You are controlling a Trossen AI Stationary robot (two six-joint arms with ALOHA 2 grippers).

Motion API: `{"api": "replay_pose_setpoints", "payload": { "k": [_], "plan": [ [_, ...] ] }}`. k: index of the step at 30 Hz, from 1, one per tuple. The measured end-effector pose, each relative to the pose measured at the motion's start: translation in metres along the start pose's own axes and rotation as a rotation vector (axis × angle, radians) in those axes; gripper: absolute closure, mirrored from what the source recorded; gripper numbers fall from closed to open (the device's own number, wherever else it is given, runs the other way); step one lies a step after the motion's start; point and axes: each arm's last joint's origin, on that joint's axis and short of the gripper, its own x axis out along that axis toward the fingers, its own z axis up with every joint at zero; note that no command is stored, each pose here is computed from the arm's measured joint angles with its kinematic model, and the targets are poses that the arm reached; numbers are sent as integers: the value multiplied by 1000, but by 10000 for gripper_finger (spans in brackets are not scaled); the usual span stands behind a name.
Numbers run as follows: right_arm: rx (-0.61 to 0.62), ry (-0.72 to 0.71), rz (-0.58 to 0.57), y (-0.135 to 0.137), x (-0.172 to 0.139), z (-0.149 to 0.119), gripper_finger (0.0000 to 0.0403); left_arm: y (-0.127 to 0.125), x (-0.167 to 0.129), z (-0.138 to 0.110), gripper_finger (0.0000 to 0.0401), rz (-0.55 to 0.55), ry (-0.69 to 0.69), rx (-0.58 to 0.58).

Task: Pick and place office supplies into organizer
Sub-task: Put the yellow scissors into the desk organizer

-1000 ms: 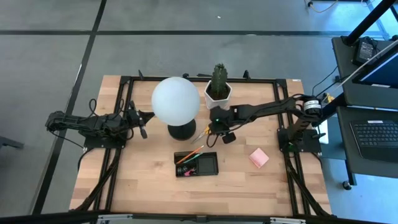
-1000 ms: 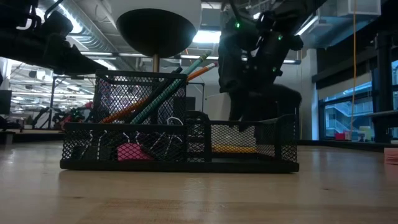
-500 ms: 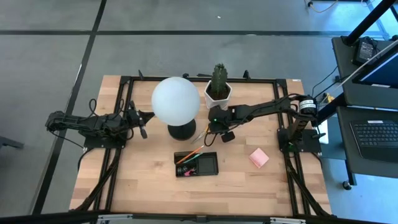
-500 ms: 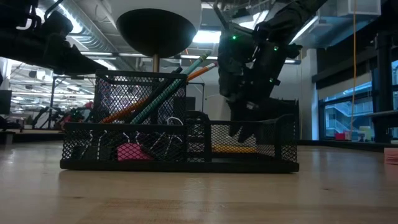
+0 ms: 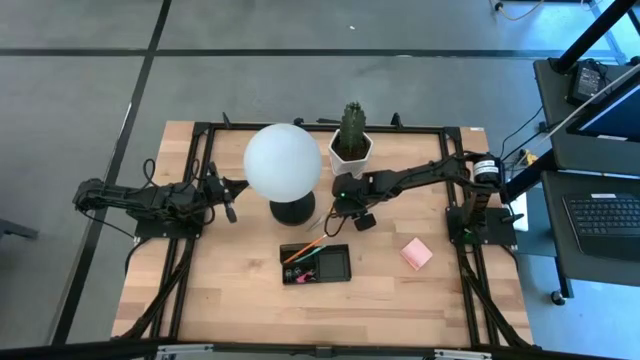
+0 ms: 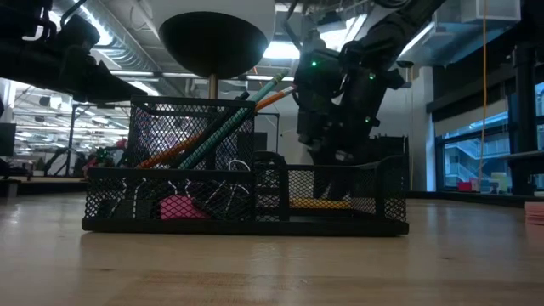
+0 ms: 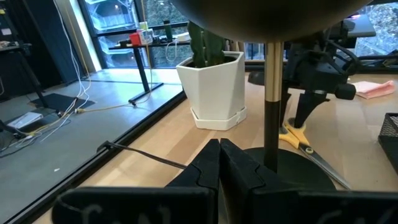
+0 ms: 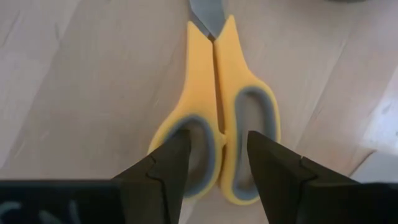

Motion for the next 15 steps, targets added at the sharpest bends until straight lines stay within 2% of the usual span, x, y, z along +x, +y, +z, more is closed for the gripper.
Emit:
{"api": "replay_pose_setpoints", "payload": {
  "k": [10, 15],
  "plan": [
    [89, -18, 103, -7, 3, -10, 257, 0, 0, 0, 397, 0, 0, 0],
    [118, -11, 110, -8, 3, -13, 272, 0, 0, 0, 397, 0, 0, 0]
  ]
}}
